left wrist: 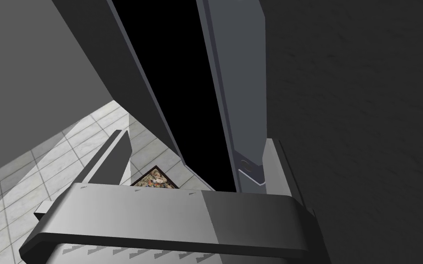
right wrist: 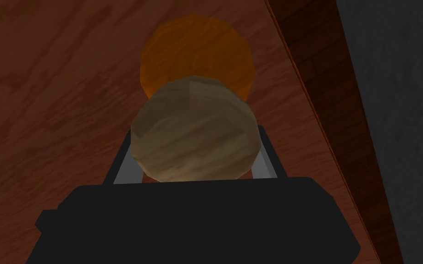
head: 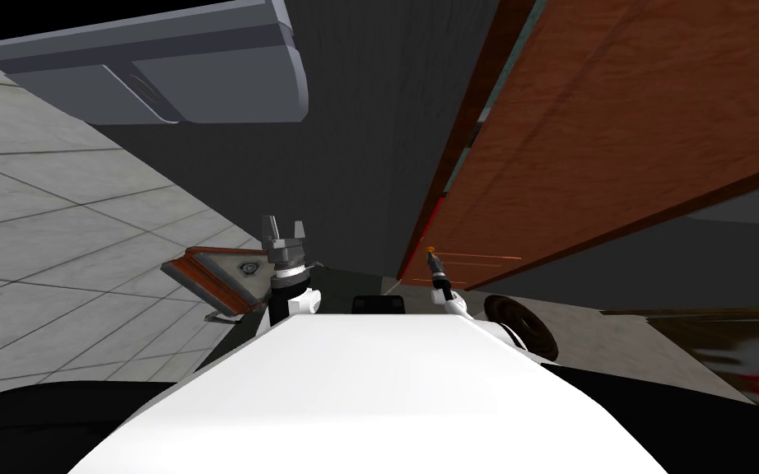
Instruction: Pull the door open
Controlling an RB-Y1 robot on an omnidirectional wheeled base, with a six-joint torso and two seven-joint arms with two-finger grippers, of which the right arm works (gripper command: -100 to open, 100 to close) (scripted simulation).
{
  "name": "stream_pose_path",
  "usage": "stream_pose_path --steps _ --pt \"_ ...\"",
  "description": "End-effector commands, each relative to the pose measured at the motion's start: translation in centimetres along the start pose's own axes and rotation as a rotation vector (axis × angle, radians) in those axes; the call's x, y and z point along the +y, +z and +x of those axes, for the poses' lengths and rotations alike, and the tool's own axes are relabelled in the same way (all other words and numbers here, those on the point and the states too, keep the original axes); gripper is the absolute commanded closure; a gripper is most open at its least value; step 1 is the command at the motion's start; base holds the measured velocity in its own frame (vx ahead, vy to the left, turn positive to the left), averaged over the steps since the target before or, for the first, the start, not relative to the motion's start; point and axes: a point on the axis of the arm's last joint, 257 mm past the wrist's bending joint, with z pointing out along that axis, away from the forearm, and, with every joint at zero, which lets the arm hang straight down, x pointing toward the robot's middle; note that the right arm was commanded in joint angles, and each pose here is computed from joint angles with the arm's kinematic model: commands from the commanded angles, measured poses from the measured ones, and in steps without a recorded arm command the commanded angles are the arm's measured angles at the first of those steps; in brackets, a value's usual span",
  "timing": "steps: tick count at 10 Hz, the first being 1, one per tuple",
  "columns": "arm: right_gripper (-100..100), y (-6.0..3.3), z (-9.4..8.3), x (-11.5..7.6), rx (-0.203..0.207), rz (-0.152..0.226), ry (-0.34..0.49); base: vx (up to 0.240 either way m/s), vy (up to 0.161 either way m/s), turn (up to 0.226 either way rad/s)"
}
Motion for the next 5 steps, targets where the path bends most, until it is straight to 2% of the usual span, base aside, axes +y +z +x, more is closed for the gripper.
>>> stream_pose_path --steps 1,2,5 --pt "100 -0.23 0.87 0.42 0.012 0.002 0.063 -0.027 -0.009 0.034" --pt "100 -0.23 0.87 0.42 0.012 0.002 0.068 -0.025 -0.009 0.024" --pt "100 -0.21 0.76 0.36 0.007 0.006 0.160 -0.037 -0.021 0.051"
